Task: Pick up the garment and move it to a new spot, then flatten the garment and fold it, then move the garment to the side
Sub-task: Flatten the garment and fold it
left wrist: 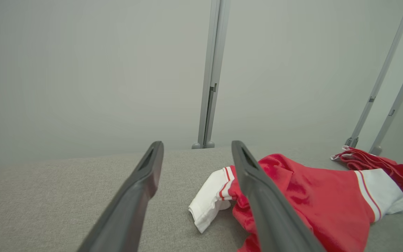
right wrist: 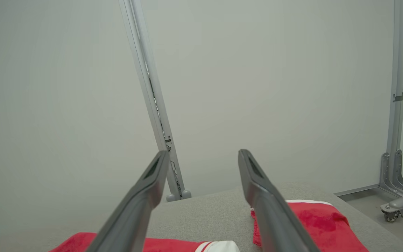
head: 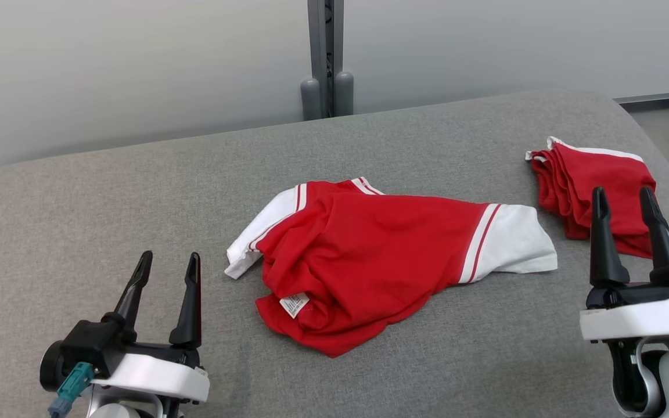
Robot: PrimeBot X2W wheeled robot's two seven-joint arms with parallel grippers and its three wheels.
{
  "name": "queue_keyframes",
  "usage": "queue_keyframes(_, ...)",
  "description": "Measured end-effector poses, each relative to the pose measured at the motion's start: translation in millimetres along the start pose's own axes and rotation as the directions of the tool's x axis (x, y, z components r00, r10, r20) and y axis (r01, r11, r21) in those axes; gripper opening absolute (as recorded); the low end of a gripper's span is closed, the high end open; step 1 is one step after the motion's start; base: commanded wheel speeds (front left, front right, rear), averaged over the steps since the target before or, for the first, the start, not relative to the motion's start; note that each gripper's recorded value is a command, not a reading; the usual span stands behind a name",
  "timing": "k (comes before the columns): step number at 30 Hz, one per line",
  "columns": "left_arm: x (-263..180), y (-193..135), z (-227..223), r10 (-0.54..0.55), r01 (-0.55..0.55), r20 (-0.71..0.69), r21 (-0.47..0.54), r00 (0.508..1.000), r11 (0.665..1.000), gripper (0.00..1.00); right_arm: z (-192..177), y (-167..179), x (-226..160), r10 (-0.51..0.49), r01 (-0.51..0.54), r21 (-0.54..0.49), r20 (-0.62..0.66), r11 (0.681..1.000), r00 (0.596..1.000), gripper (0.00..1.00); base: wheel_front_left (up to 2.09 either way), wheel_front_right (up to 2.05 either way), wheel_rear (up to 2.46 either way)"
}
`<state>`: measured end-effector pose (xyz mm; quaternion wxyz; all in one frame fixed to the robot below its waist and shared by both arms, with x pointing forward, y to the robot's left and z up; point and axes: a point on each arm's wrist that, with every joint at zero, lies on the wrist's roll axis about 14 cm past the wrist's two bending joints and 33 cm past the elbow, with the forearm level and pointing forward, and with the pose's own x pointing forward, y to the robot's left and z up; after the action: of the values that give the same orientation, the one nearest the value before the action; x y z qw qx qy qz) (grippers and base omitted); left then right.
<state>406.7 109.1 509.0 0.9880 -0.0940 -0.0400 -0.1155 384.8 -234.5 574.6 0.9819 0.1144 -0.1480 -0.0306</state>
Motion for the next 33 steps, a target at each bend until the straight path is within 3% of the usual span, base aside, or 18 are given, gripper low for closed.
queue_keyframes(12, -6, 17, 5, 0.047, -0.047, 0.011, 0.026, 0.999, 0.999, 1.00, -7, 41, -7, 0.111, -0.111, 0.014, -0.012, 0.994, 0.994, 1.00, 0.00, 0.00, 0.00)
queue_keyframes(33, -22, 33, 9, 0.130, -0.131, 0.019, 0.031, 0.991, 0.991, 1.00, -20, 59, -8, 0.159, -0.157, 0.047, -0.047, 0.986, 0.986, 1.00, 0.00, 0.00, 0.00)
